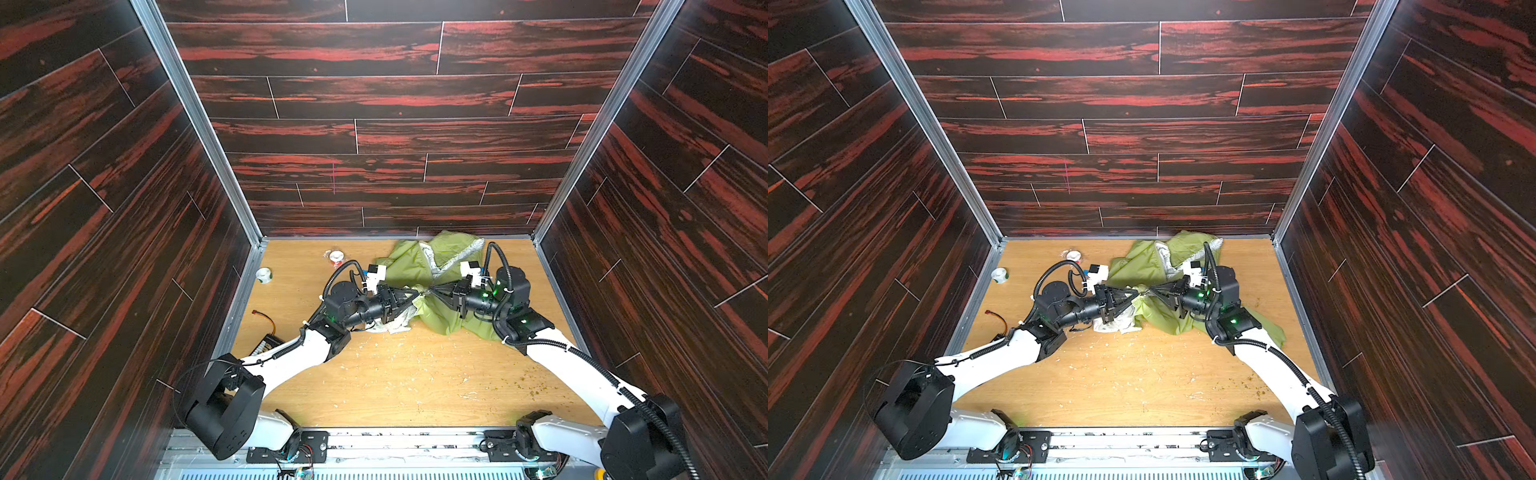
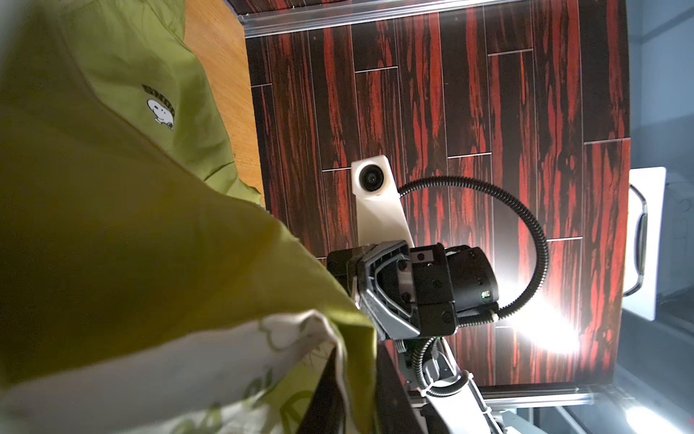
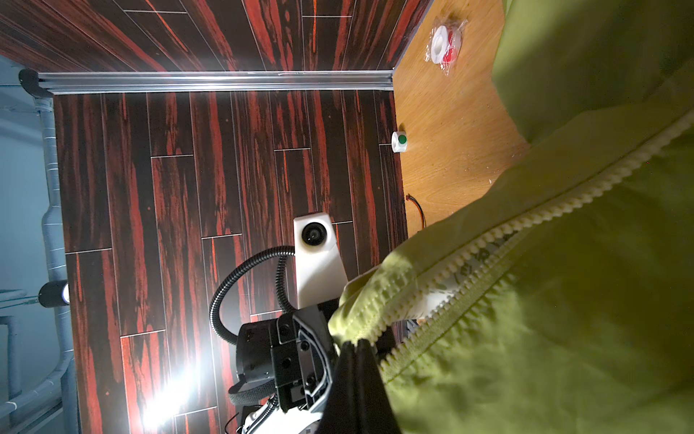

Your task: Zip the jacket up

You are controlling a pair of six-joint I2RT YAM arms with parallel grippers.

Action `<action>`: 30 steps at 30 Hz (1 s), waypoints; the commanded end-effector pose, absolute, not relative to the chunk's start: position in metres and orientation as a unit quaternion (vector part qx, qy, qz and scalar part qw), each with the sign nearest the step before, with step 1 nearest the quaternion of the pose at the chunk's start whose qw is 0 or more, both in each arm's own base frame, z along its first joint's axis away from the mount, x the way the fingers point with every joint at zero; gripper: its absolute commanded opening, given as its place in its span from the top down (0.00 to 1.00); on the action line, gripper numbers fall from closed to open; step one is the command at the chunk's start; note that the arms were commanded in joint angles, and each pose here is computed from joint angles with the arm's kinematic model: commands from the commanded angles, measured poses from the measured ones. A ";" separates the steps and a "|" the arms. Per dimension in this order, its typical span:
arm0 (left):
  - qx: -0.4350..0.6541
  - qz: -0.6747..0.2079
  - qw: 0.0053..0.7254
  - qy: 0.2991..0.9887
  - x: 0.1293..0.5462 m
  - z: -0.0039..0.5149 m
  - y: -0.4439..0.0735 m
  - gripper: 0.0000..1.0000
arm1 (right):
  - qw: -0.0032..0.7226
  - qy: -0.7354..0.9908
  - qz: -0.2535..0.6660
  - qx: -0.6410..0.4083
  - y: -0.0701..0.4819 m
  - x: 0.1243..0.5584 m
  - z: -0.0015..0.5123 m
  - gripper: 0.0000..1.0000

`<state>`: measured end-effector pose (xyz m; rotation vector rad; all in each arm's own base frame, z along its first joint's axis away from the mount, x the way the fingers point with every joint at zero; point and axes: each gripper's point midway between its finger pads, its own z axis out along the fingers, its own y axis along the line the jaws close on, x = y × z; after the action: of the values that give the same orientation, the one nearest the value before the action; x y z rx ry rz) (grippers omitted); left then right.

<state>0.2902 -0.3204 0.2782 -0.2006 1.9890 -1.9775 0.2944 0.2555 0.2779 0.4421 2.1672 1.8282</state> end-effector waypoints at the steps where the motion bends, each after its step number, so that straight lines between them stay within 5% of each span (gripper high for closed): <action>1: -0.056 -0.702 0.171 0.689 0.290 0.290 -0.321 0.92 | 0.142 0.742 0.640 0.140 0.259 0.298 0.289 1.00; 4: -0.060 -0.699 0.171 0.692 0.290 0.286 -0.319 1.00 | 0.145 0.743 0.636 0.146 0.255 0.299 0.287 1.00; 20: -0.079 -0.670 0.192 0.713 0.288 0.278 -0.298 1.00 | 0.134 0.767 0.610 0.145 0.244 0.300 0.276 0.99; 26: -0.115 -0.619 0.244 0.737 0.287 0.273 -0.260 1.00 | 0.139 0.774 0.583 0.205 0.192 0.320 0.250 0.75; 30: -0.126 -0.560 0.270 0.773 0.284 0.265 -0.225 1.00 | 0.135 0.808 0.517 0.247 0.148 0.335 0.223 0.48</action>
<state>0.2854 -0.2481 0.2818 -0.3163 2.0009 -1.6831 0.3366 0.1650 0.2490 0.6657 2.1983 1.6138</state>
